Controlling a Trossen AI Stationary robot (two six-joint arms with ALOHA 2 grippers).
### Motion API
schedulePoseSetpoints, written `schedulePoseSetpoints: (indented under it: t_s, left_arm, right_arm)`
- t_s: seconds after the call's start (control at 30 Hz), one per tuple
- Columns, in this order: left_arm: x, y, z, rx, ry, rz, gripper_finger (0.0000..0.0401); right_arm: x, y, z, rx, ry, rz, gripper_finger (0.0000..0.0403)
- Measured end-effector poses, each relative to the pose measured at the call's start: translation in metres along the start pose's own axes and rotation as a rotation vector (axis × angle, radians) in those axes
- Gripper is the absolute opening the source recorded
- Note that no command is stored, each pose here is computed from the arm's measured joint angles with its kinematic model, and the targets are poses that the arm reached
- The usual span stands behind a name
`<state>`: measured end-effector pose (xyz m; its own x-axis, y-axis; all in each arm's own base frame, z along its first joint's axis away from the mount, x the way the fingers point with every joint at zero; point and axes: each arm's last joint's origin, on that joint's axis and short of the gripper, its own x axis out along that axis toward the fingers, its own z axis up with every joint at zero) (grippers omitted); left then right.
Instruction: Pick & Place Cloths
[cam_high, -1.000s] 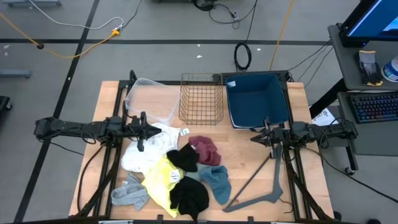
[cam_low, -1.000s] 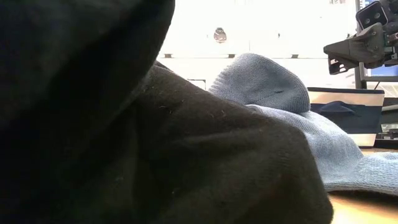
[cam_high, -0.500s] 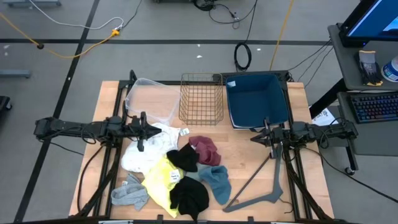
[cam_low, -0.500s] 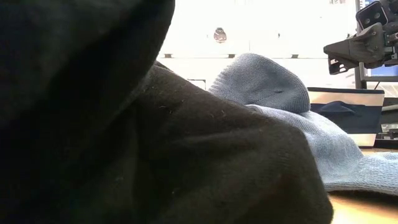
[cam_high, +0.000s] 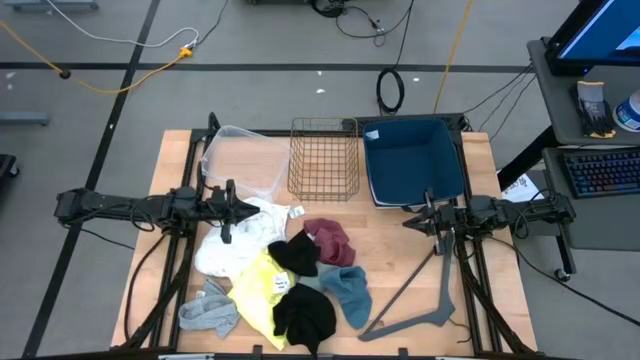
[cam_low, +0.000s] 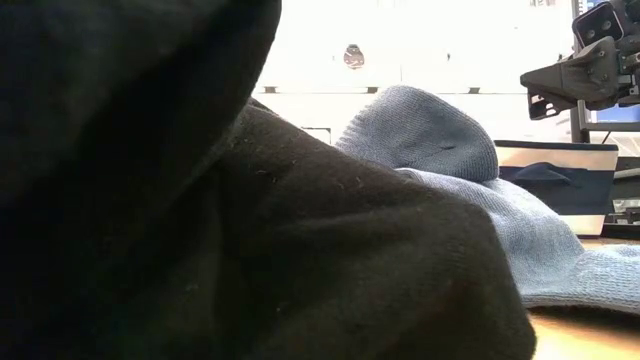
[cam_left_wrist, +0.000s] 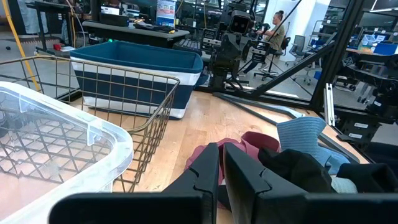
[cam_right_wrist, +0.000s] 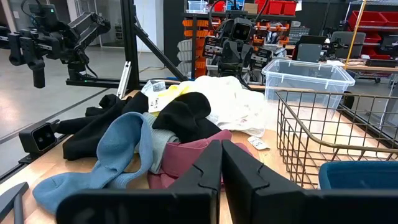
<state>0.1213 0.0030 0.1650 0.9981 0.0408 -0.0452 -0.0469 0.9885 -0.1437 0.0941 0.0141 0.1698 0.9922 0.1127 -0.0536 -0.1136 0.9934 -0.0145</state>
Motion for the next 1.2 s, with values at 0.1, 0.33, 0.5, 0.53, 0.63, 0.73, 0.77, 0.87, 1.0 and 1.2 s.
schedulePoseSetpoints:
  t_s: [0.1, 0.33, 0.5, 0.53, 0.63, 0.73, 0.77, 0.87, 1.0, 1.2]
  left_arm:
    - [0.0, 0.0, 0.0, 0.0, 0.0, 0.0, 0.0026]
    - [0.0, 0.0, 0.0, 0.0, 0.0, 0.0, 0.0026]
    - [0.0, 0.002, 0.003, 0.009, -0.044, 0.078, 0.0026]
    - [0.0, 0.002, 0.003, 0.003, -0.046, 0.087, 0.0026]
    - [0.0, 0.002, 0.003, 0.003, -0.042, 0.09, 0.0026]
    - [0.0, 0.002, 0.003, 0.003, -0.043, 0.09, 0.0026]
    - [0.0, 0.002, 0.003, 0.003, -0.043, 0.09, 0.0026]
    - [0.0, 0.002, 0.003, 0.005, -0.043, 0.09, 0.0026]
    - [0.0, 0.003, 0.003, 0.03, -0.04, 0.096, 0.0026]
    - [0.0, 0.004, 0.003, 0.086, -0.038, 0.145, 0.0026]
  right_arm:
    - [0.0, 0.0, 0.0, 0.0, 0.0, 0.0, 0.0004]
    - [0.0, 0.0, 0.0, 0.0, 0.0, 0.0, 0.0004]
    - [0.0, 0.0, 0.001, -0.012, -0.009, 0.0, 0.0004]
    - [0.0, 0.0, 0.002, -0.033, -0.023, -0.001, 0.0004]
    - [0.0, 0.0, 0.005, -0.101, -0.067, -0.006, 0.0004]
    - [0.0, 0.0, 0.011, -0.13, -0.127, -0.012, 0.0004]
    - [-0.001, 0.0, 0.013, -0.13, -0.144, -0.014, 0.0004]
    - [-0.001, 0.0, 0.014, -0.123, -0.163, -0.015, 0.0004]
    - [-0.001, 0.0, 0.015, -0.123, -0.165, -0.015, 0.0004]
    - [-0.001, 0.0, 0.015, -0.123, -0.165, -0.014, 0.0004]
